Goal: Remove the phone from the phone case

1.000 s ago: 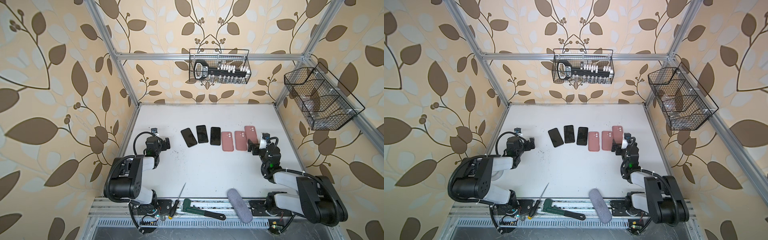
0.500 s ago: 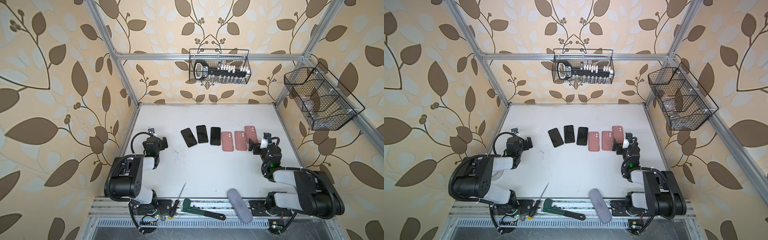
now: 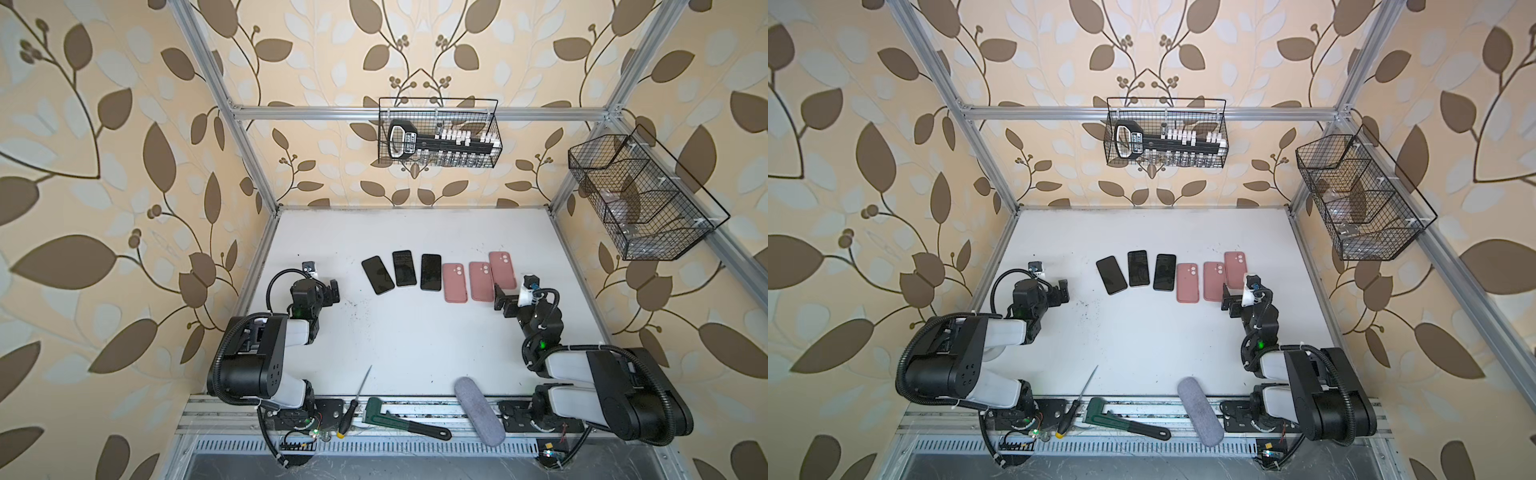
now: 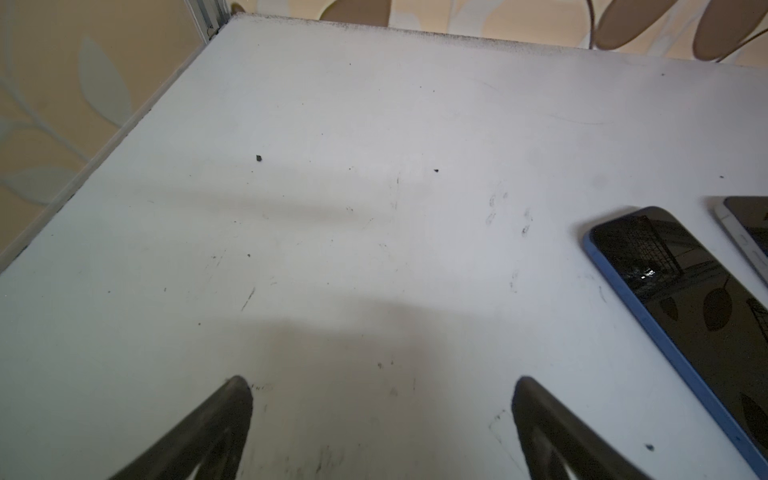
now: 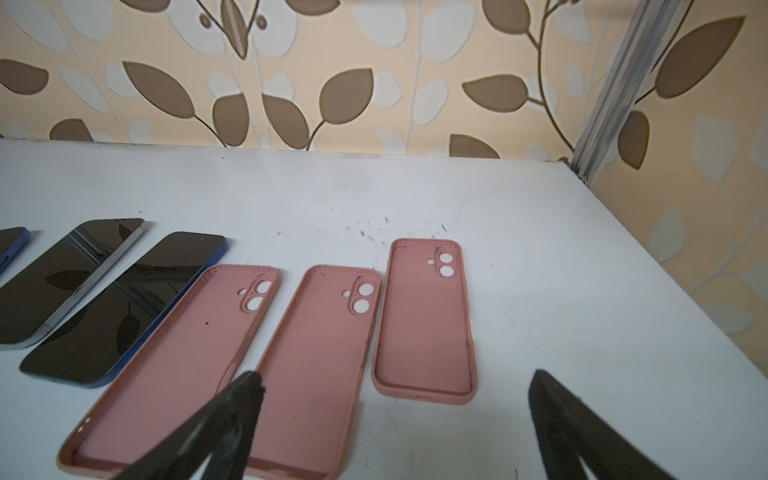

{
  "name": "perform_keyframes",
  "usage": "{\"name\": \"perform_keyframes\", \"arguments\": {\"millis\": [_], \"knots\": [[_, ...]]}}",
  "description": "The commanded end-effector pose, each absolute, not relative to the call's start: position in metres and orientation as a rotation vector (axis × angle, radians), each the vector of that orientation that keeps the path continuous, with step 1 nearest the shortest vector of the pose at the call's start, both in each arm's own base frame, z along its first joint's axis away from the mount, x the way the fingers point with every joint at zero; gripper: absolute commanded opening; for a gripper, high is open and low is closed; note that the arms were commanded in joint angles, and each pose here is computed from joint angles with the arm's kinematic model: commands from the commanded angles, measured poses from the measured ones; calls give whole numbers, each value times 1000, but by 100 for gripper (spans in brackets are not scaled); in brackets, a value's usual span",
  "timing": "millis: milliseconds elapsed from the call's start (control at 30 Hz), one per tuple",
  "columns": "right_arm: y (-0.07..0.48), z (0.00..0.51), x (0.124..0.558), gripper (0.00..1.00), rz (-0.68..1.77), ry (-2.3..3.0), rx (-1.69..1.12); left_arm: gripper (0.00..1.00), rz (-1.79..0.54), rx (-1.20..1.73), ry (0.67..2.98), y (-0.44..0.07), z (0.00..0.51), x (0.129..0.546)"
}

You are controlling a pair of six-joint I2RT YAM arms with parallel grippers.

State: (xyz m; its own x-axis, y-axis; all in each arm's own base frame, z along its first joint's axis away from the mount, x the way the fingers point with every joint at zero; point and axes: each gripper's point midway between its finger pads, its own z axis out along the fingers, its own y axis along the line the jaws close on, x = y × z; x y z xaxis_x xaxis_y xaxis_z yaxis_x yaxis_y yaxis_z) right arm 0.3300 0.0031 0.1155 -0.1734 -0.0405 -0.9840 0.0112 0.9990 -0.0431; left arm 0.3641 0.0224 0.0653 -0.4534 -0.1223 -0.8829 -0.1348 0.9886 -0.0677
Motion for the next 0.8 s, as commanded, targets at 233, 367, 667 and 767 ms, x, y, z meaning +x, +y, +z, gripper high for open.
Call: {"name": "perform_keyframes", "arguments": {"millis": [233, 367, 667, 767], "knots": [[5, 119, 349, 100, -46, 1768, -57, 99, 36, -192, 1996, 27, 78, 381], [-4, 118, 354, 100, -39, 1782, -10, 99, 89, -270, 2012, 39, 75, 384], [-13, 118, 351, 100, -50, 1777, 48, 99, 94, -274, 1994, 40, 78, 380], [-13, 123, 344, 100, -75, 1743, 51, 99, 80, -260, 1980, 38, 80, 377]]}}
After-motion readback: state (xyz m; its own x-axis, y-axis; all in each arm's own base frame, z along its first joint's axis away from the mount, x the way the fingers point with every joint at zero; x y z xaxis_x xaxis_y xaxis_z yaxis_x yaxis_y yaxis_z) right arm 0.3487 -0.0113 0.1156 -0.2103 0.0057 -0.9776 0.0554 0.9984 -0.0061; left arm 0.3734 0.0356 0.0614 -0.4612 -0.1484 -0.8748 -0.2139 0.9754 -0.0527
